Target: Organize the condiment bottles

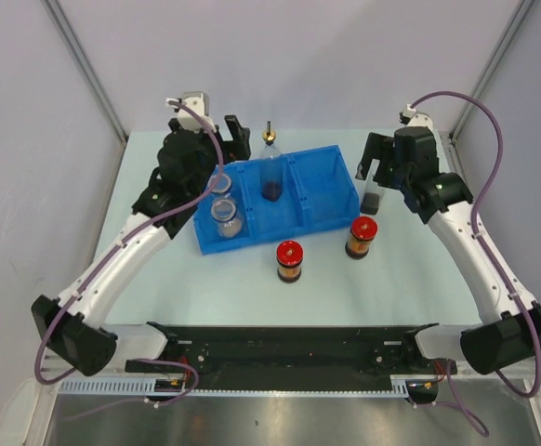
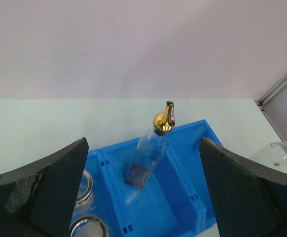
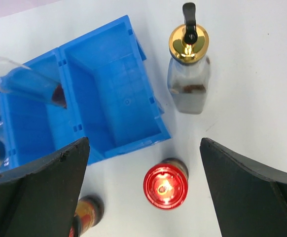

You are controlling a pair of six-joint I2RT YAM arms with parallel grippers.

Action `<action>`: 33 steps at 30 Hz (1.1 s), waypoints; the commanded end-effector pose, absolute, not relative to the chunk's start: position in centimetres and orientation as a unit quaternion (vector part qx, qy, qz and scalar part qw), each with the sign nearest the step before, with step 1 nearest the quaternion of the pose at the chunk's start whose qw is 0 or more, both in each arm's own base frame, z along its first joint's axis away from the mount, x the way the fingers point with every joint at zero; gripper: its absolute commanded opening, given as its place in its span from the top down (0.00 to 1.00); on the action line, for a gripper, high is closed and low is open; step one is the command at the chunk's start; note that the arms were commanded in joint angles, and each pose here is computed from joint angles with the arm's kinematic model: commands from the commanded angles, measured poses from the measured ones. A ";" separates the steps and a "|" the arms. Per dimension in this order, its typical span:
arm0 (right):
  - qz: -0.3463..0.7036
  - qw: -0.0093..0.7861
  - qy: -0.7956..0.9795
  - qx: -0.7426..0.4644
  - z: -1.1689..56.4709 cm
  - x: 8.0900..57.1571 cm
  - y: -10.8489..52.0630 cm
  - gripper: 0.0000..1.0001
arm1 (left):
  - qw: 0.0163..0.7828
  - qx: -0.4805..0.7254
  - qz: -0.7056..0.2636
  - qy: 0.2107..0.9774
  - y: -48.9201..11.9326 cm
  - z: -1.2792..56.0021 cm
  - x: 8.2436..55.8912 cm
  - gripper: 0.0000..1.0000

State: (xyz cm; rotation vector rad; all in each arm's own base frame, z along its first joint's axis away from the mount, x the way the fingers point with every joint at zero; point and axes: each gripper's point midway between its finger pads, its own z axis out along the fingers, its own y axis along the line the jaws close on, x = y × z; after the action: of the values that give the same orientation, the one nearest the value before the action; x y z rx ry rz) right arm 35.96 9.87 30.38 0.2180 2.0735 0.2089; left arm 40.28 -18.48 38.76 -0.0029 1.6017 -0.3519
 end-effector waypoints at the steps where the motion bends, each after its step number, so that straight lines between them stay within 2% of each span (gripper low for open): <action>1: 0.065 0.524 0.845 0.088 30.3 38.8 9.5 0.00 | 0.644 -0.014 -0.154 0.749 -17.0 36.5 37.3 0.00; 12: -0.025 0.544 0.830 0.118 28.3 43.1 6.8 0.02 | 0.627 -0.009 -0.167 0.761 -15.0 34.1 32.7 0.00; 18: -0.038 0.559 0.820 0.116 27.6 45.5 6.9 0.14 | 0.638 0.019 -0.185 0.747 -15.4 34.0 31.5 0.00; 29: -0.057 0.553 0.820 0.140 25.6 47.3 5.4 0.23 | 0.654 0.039 -0.197 0.730 -15.6 35.0 30.9 0.00; 32: -0.053 0.554 0.819 0.138 25.4 47.8 5.6 0.28 | 0.654 0.041 -0.198 0.729 -15.7 34.9 30.9 0.00; 33: -0.052 0.554 0.819 0.137 25.3 47.9 5.6 0.36 | 0.653 0.041 -0.198 0.730 -15.6 34.8 30.9 0.00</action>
State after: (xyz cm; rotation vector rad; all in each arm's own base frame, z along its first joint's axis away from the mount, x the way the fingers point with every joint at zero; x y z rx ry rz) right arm 46.77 5.89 24.49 0.3007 1.9912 -0.1260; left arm 31.13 -15.31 33.63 0.0660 1.7092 -0.4250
